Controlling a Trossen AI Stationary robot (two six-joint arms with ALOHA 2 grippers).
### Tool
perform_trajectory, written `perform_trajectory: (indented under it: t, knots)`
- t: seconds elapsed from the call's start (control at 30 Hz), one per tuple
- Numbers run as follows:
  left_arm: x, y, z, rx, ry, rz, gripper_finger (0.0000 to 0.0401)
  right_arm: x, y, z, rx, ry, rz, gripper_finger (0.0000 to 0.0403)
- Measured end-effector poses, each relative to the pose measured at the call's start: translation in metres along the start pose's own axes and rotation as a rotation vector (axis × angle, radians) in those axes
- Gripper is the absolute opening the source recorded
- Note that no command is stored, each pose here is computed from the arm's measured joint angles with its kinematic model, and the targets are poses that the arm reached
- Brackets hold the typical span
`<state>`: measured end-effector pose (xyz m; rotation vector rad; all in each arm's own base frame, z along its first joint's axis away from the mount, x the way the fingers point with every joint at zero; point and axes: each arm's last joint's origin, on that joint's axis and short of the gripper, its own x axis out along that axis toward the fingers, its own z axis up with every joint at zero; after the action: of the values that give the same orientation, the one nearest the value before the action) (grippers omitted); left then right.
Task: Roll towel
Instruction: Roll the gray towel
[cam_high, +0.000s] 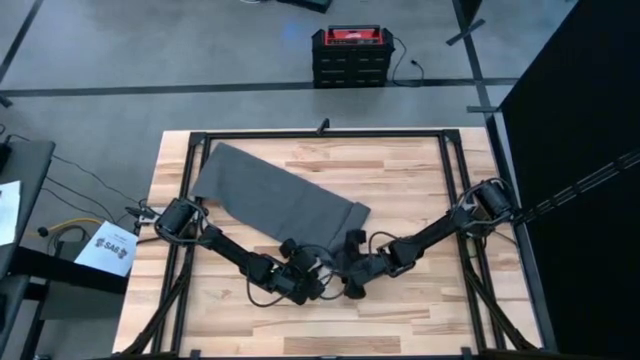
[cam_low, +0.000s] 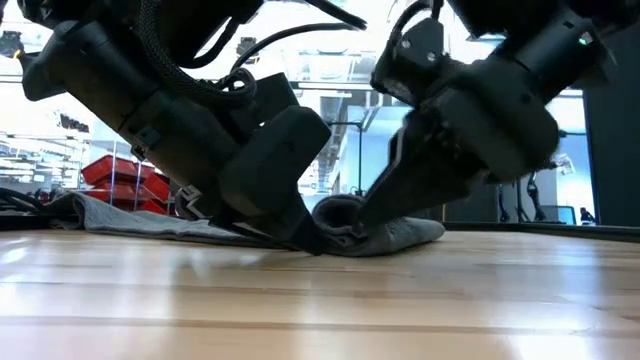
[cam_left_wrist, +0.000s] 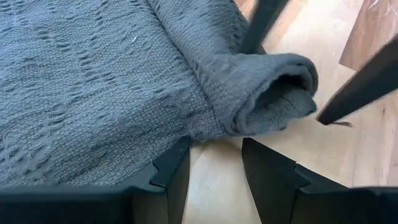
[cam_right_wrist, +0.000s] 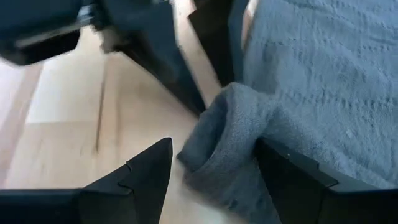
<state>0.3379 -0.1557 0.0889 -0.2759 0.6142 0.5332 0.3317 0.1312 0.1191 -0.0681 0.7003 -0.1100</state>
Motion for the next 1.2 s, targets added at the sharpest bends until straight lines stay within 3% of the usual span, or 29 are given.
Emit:
perform_trajectory:
  t: [0.4,0.53,0.73,0.93,1.2]
  knots:
    - [0.0,0.0,0.001,-0.051,0.001,-0.008,0.0134,0.001,-0.001,0.006,-0.03,-0.029,0.09,0.0226]
    - [0.0,0.0,0.001,-0.07,0.002,-0.007,0.0134,-0.013,-0.001,0.014,-0.06,-0.033,0.092,0.0226]
    - [0.0,0.0,0.001,-0.087,0.003,-0.007,0.0134,-0.044,-0.012,0.023,-0.09,-0.011,-0.054,0.0226]
    - [0.0,-0.002,0.0,-0.143,-0.002,-0.015,0.0134,-0.026,-0.013,0.008,-0.108,0.067,-0.084,0.0226]
    - [-0.02,-0.018,0.008,-0.105,0.088,-0.093,0.0134,-0.017,-0.014,0.004,-0.118,0.07,-0.093,0.0226]
